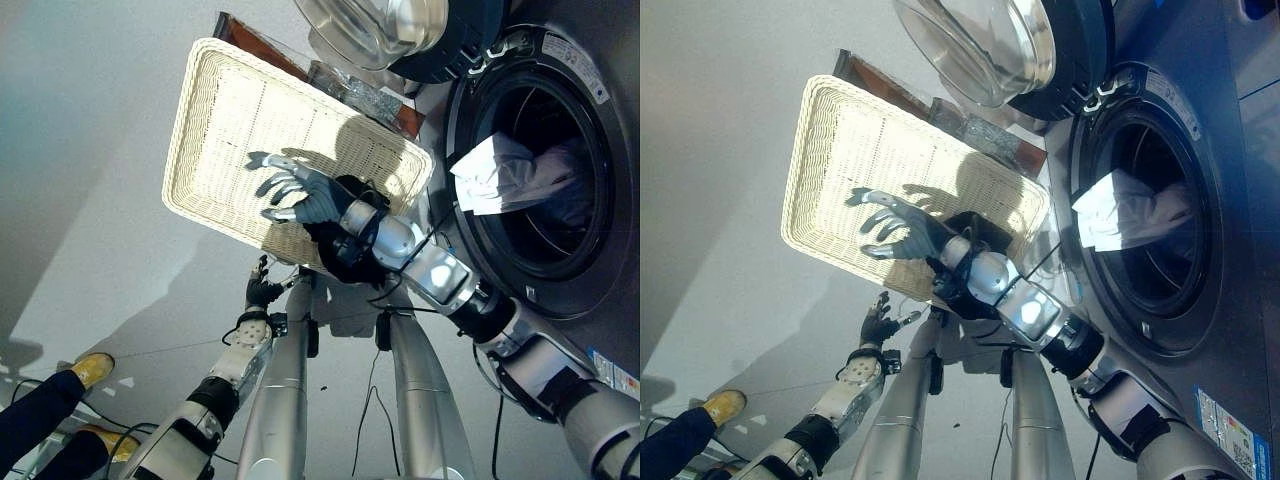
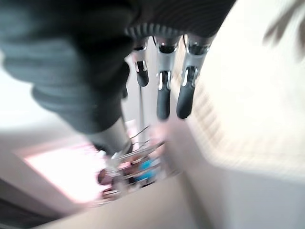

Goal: Put the clothes into the washing machine.

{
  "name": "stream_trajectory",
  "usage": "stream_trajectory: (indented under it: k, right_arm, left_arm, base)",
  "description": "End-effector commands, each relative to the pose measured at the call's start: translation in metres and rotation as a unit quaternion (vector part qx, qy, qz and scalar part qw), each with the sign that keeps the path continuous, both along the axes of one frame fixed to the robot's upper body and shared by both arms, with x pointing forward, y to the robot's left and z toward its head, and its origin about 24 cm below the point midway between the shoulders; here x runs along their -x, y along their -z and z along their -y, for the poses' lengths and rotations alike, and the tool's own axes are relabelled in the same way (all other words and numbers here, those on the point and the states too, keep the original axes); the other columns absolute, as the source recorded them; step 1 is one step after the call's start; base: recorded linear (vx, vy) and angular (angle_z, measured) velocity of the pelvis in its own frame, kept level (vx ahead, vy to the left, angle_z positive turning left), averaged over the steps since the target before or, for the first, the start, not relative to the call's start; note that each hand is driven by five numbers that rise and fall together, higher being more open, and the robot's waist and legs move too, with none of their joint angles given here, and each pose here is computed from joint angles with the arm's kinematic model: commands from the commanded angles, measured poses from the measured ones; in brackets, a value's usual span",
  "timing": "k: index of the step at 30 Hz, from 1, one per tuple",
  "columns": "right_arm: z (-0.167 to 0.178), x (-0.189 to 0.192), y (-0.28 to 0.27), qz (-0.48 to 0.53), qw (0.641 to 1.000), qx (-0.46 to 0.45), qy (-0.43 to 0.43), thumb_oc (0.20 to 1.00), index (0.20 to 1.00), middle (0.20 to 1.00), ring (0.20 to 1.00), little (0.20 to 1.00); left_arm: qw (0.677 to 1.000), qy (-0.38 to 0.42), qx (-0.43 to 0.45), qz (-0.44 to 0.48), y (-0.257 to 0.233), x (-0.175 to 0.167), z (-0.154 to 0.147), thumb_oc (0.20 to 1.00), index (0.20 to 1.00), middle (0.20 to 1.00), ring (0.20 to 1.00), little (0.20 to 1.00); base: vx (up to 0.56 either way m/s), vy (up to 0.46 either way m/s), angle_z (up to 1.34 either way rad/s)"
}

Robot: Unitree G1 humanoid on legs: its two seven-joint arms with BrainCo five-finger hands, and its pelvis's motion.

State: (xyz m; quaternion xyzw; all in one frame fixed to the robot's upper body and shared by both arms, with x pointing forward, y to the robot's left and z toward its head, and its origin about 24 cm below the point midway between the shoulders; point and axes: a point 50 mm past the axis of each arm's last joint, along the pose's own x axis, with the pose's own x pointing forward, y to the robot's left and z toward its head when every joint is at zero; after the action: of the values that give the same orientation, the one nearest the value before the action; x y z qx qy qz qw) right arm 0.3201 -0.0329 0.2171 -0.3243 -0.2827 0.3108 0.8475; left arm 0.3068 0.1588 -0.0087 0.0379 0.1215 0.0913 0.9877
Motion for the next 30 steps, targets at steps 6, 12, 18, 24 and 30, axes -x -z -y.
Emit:
stream_trajectory:
  k: [6,12,18,24,30]
  right_arm:
    - [0.008,-0.009,0.007,0.115,0.978,0.167,0.056,1.000,1.000,1.000,1.000,1.000]
    - [0.017,-0.020,0.020,0.151,0.945,0.280,0.070,1.000,1.000,1.000,1.000,1.000]
    - [0.019,-0.027,0.029,0.155,0.918,0.359,0.056,1.000,1.000,1.000,1.000,1.000]
    - [0.022,-0.033,0.038,0.151,0.905,0.393,0.065,1.000,1.000,1.000,1.000,1.000]
    - [0.035,-0.047,0.048,0.155,0.878,0.435,0.128,1.000,1.000,1.000,1.000,1.000]
  left_arm:
    - [1.000,-0.006,-0.023,0.012,-0.003,-0.002,-0.019,1.000,1.000,1.000,1.000,1.000]
    - [1.000,0.000,-0.027,0.011,-0.005,-0.005,-0.020,1.000,1.000,1.000,1.000,1.000]
    - [0.999,0.006,-0.039,0.010,-0.009,-0.009,-0.023,1.000,1.000,1.000,1.000,1.000]
    - [0.999,0.009,-0.044,0.014,-0.012,-0.012,-0.024,1.000,1.000,1.000,1.000,1.000]
    - [0.999,0.018,-0.042,0.024,-0.016,-0.015,-0.016,1.000,1.000,1.000,1.000,1.000]
  base:
    - [0.00,0.000,0.00]
    - [0.00,-0.025,0.02]
    - [-0.01,-0.056,0.06]
    - [0.01,-0.032,0.04]
    - [0.03,-0.018,0.06]
